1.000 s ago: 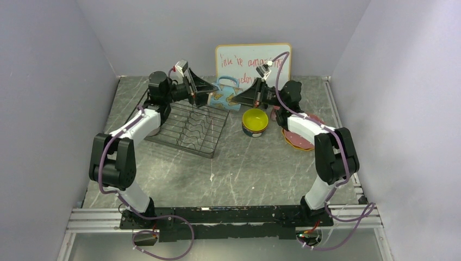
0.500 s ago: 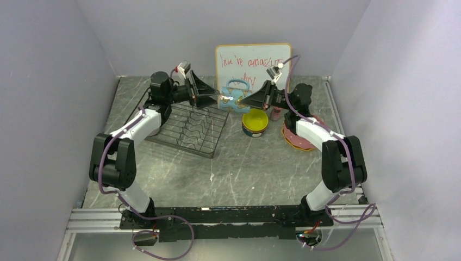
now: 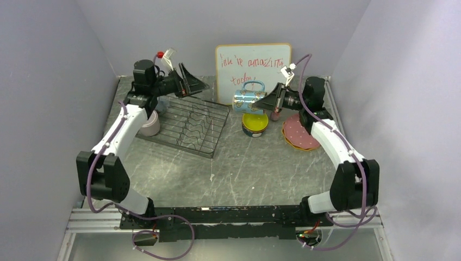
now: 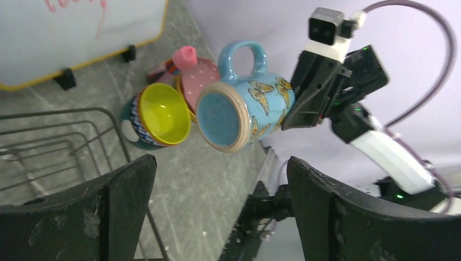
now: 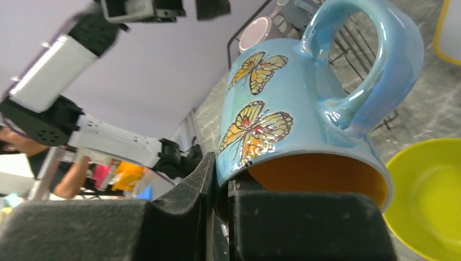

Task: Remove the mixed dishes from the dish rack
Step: Pick up the cup from the dish rack, then place the cup at the center of the board.

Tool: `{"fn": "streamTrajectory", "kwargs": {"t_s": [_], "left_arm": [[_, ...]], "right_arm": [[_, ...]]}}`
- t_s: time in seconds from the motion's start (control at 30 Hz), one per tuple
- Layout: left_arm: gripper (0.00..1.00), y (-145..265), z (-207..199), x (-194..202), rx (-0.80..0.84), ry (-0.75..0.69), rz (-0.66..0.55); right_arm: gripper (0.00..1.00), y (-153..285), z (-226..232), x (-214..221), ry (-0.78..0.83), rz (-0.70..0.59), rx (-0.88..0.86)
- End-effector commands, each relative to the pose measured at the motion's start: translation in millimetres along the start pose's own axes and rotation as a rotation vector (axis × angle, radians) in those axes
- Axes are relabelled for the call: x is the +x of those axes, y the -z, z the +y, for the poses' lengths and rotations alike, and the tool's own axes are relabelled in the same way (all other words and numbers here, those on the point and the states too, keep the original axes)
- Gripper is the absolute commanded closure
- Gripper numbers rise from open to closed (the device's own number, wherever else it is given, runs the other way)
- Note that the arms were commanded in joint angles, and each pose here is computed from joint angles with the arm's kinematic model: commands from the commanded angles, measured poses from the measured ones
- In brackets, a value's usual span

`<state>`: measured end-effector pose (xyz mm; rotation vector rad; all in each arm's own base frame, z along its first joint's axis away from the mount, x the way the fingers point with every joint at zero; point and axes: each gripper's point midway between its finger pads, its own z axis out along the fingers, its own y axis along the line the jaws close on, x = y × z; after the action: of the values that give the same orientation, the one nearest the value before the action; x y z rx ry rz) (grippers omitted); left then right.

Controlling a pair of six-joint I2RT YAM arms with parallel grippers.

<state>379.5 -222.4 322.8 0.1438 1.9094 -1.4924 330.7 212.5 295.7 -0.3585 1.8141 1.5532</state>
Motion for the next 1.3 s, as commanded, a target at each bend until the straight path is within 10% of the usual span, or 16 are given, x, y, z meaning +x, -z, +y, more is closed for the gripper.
{"fn": "streamTrajectory", "kwargs": {"t_s": [0.0,0.63,1.27], "left_arm": [[0.07,26,-4,-10,-0.185,-0.267,-0.005],[0.06,74,22,-9,-0.484,-0.554,0.032],[0.06,86,30,-12,-0.563,-0.617,0.025]], "right_arm": [[1.0,19,22,-16,0.396,0.043,0.108],[1.0,130,-55,60,0.714,0.667,0.767],[1.0,137,-104,121,0.718,0.981,0.795]]}}
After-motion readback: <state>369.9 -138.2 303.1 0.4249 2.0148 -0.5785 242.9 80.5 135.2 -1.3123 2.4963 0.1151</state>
